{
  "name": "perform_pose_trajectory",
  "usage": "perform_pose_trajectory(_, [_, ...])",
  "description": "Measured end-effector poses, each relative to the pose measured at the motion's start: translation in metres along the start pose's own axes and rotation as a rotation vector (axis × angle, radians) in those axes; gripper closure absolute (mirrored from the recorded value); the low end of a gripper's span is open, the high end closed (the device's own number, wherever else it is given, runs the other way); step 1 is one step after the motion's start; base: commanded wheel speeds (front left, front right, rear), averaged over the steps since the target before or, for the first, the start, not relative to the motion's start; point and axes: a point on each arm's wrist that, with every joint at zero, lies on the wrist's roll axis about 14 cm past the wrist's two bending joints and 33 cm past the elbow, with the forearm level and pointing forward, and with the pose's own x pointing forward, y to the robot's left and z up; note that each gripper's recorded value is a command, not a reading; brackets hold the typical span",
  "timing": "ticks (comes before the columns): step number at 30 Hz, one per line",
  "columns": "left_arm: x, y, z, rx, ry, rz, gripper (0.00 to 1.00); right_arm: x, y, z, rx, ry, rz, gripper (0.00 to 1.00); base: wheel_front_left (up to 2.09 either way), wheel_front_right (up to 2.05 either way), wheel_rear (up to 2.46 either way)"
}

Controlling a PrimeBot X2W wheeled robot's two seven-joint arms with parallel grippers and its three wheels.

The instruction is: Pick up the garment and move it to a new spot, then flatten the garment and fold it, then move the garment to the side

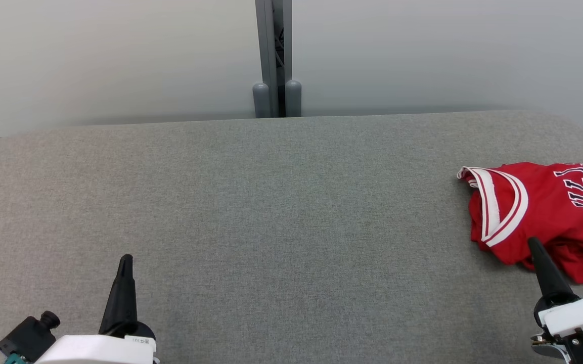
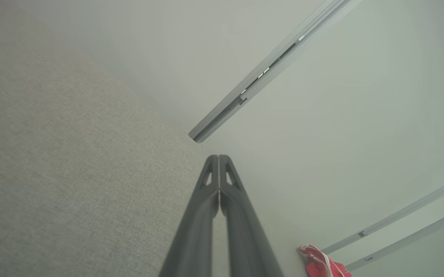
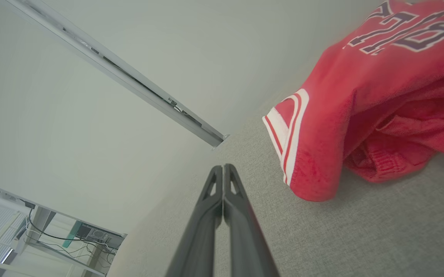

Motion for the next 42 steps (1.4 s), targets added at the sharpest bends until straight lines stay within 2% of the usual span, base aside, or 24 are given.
perform_pose_trajectory(16, [0.0, -0.002, 0.0, -0.197, -0.02, 0.005, 1.0, 0.009, -0.001, 0.005, 0.189, 0.014, 0.013, 1.0, 0.0, 0.0, 0.0])
perform_pose_trajectory(42, [0.0, -0.007, 0.003, -0.44, -0.055, 0.004, 1.0, 0.018, 0.002, 0.012, 0.423, 0.029, 0.049, 1.0, 0.0, 0.0, 0.0])
